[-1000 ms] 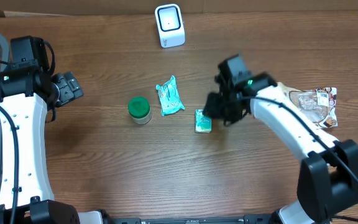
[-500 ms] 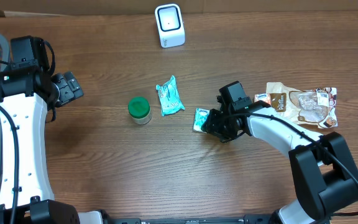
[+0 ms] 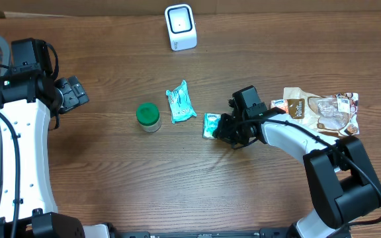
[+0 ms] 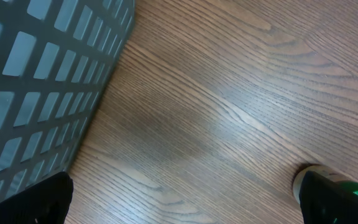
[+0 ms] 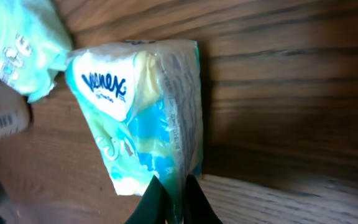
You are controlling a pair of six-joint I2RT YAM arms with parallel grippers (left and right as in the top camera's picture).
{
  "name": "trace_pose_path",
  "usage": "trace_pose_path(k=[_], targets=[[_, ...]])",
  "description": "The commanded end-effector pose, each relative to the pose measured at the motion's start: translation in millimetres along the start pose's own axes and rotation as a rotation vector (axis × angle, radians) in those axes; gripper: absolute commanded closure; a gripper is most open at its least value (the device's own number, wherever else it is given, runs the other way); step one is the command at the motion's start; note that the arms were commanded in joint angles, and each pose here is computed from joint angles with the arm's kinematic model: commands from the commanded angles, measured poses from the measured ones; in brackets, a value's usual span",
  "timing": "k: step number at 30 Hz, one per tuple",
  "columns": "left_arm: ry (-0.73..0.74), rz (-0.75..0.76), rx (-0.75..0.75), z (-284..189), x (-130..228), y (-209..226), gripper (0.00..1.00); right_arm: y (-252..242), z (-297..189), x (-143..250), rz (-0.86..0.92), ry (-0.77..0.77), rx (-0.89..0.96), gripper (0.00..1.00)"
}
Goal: Scan the item barcode
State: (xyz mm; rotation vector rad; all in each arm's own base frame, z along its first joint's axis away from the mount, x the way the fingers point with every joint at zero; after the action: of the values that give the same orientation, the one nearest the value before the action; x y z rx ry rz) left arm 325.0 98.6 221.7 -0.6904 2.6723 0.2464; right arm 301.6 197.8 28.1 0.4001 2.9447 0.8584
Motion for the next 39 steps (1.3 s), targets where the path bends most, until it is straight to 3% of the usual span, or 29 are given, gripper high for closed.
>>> trace_pose_path(k=[1, 8, 15, 19, 26, 39], targets=[[-0.001, 0.021, 0.005, 0.1, 0.3, -1.4, 0.00, 36.0, -15.9, 16.5, -0.193, 0.096, -0.200, 0.96], [-0.001, 0.021, 0.005, 0.1, 0.3, -1.4, 0.00, 91.2, -110.1, 23.2, -0.331, 0.105, -0.616, 0.96], [-0.001, 0.021, 0.005, 0.1, 0.3, -1.4, 0.00, 97.6, -170.3, 8.4, -0.295, 0.146, -0.879, 0.96], [-0.001, 0.021, 0.005, 0.1, 0.3, -1.4, 0.00, 96.4, -195.7, -5.8, -0.089, 0.239, -0.932, 0.96], [-0.001, 0.021, 0.005, -0.1, 0.3, -1.4, 0.01, 104.8, -228.1, -14.3, 0.005, 0.331, -0.966, 0.96], [-0.001, 0.021, 0.005, 0.1, 0.3, -1.4, 0.01, 114.9, -232.8, -17.2, -0.169, 0.214, -0.994, 0.96]])
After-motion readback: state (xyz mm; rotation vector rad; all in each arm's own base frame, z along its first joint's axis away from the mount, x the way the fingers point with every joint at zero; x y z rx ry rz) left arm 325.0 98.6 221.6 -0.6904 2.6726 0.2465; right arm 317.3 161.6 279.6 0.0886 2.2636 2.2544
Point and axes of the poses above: each gripper's point midway between its finger pads, its own z axis out along the fingers, its own y axis along the line the jaws close on, x = y × z, the point moved 2 cm from there along -z, back along the fingers, and after that the axes turned 4 degrees about z, right-handed, at the moved point
